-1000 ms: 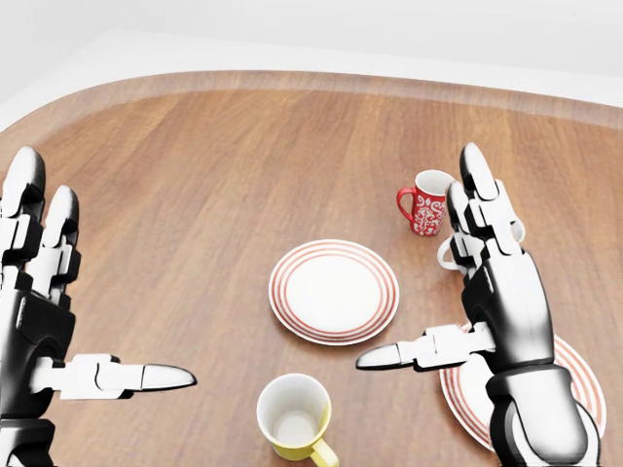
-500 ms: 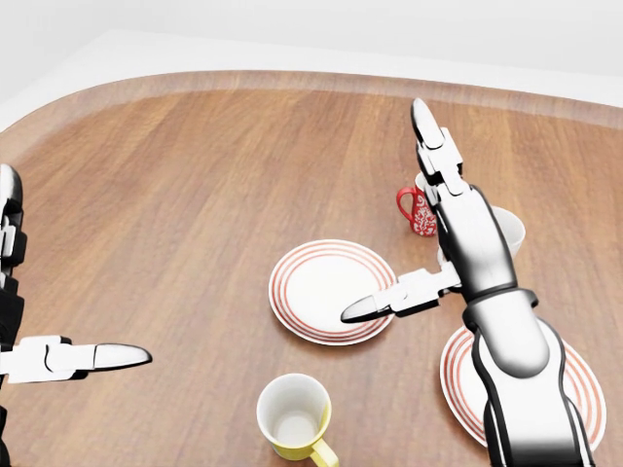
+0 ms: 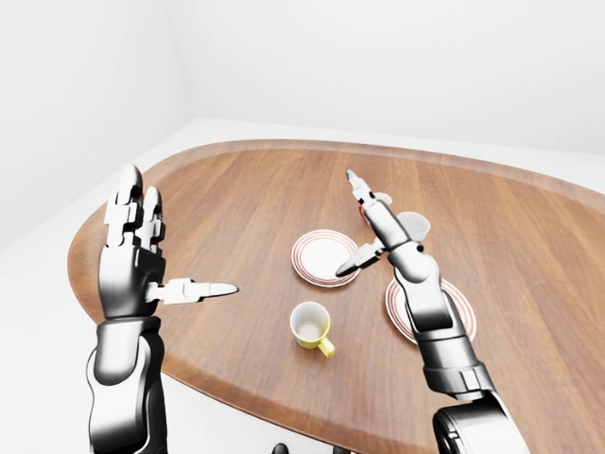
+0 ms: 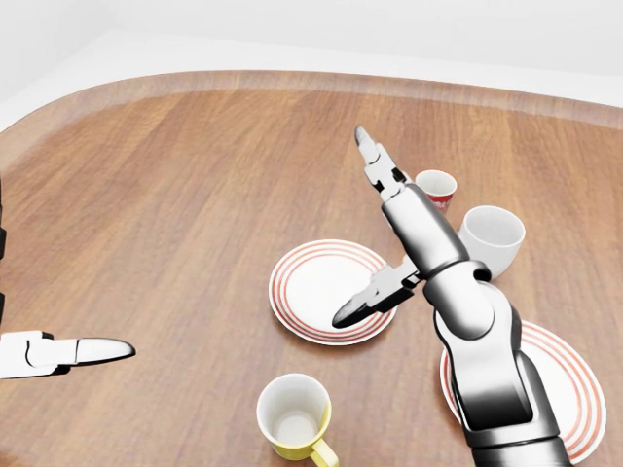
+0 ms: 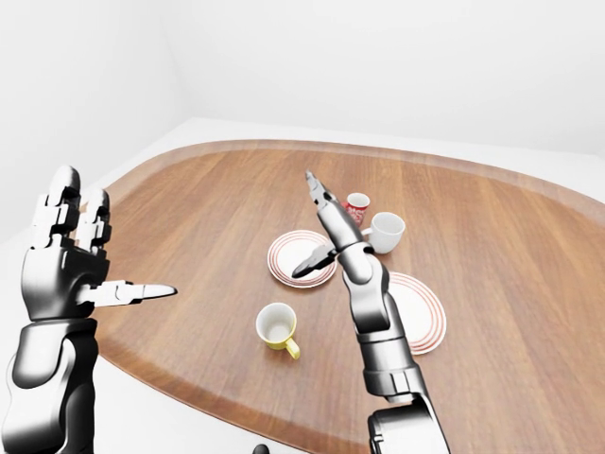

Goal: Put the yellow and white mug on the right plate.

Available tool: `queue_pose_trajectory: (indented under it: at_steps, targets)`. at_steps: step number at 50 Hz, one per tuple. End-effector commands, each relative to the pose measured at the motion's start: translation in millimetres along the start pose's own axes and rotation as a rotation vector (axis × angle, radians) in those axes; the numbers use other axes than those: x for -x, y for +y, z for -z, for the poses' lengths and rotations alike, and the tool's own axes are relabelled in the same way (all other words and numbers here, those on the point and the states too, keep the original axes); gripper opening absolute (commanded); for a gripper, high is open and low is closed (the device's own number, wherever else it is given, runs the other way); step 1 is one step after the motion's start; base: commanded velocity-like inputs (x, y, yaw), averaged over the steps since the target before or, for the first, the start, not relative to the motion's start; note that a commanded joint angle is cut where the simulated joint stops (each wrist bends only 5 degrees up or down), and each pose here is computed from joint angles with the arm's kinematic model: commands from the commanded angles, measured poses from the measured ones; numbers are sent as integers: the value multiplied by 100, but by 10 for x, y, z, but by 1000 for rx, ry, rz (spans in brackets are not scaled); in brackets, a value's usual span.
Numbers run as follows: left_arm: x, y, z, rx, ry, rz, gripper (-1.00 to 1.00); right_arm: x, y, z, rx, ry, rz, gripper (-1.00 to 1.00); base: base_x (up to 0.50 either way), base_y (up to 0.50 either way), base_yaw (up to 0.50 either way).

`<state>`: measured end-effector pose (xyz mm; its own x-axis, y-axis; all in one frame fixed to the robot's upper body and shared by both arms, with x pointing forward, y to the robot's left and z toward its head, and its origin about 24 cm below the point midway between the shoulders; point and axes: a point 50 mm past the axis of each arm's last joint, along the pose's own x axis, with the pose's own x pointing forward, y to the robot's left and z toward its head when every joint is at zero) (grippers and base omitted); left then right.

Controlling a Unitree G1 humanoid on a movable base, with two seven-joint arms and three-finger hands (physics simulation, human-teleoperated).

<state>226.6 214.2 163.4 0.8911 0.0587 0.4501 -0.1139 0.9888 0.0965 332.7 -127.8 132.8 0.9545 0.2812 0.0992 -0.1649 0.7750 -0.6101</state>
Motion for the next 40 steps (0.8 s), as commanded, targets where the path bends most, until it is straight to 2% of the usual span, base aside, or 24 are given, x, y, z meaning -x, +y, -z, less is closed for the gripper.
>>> queue_pose_trajectory:
  at_steps: [1, 8, 28, 40]
  targets:
    - [-6, 21, -24, -3, -11, -4, 100, -49, 100, 77, 74, 55, -67, 100, 0, 0, 0]
    - [-6, 14, -12, -4, -6, -4, 100, -70, 130, 127, 86, 83, -91, 100, 0, 0, 0]
    - [-11, 46, -28, -8, -13, -11, 100, -44, 351, 74, 47, 64, -164, 100, 0, 0, 0]
    - [-24, 105, 65, -15, 27, -25, 100, 7, 480, 85, 50, 71, -198, 100, 0, 0, 0]
